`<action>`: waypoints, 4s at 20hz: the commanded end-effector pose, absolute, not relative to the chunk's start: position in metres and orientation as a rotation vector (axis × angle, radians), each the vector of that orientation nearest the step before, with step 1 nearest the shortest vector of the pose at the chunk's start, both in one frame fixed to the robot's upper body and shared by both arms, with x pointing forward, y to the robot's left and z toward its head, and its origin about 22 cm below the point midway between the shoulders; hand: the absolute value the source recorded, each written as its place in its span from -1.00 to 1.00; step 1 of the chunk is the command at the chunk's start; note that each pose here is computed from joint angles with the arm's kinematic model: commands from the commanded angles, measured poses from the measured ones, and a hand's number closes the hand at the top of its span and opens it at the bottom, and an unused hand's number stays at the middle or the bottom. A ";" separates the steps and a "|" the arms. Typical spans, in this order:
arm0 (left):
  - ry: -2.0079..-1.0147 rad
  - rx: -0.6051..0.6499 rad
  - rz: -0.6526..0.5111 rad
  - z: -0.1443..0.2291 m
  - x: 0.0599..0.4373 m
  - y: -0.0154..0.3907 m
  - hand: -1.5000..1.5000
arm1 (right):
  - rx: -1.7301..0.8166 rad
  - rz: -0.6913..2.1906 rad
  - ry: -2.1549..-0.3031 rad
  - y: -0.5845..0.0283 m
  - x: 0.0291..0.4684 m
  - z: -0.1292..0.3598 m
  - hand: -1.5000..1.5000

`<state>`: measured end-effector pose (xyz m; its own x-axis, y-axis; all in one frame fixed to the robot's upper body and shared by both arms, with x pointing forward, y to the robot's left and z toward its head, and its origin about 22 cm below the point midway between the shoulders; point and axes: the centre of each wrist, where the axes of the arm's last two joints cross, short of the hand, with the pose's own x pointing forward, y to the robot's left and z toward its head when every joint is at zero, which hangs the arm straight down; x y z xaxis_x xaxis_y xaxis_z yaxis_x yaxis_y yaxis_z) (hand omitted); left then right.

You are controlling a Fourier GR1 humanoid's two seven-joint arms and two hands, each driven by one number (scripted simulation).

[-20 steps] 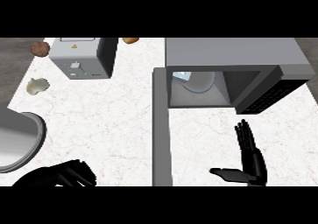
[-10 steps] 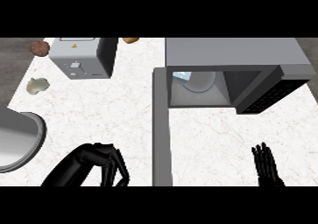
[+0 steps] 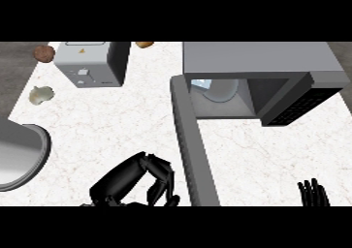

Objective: Pick up the milk, place it into the microwave and close the microwave

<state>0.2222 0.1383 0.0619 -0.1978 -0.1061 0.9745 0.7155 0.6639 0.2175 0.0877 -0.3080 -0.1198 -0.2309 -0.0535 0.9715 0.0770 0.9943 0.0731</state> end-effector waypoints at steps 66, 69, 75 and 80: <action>-1.777 -0.270 -0.207 0.060 0.357 0.005 1.00 | 0.573 0.165 -2.057 -0.308 0.097 0.064 -1.00; -1.784 -0.278 -0.199 0.059 0.357 0.005 1.00 | 0.595 0.160 -2.055 -0.307 0.095 0.065 -1.00; -1.788 -0.275 -0.185 0.060 0.359 0.004 1.00 | 0.658 0.127 -2.035 -0.305 0.092 0.066 -1.00; -1.809 -0.268 -0.193 0.059 0.360 0.004 1.00 | 0.665 0.123 -2.034 -0.306 0.090 0.073 -1.00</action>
<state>0.3407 0.0050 0.0445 -0.2251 0.1019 0.9690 0.2940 0.9553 -0.0322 0.0915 -0.3064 0.0693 -0.3953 -0.3830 0.8349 -0.4854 0.8588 0.1641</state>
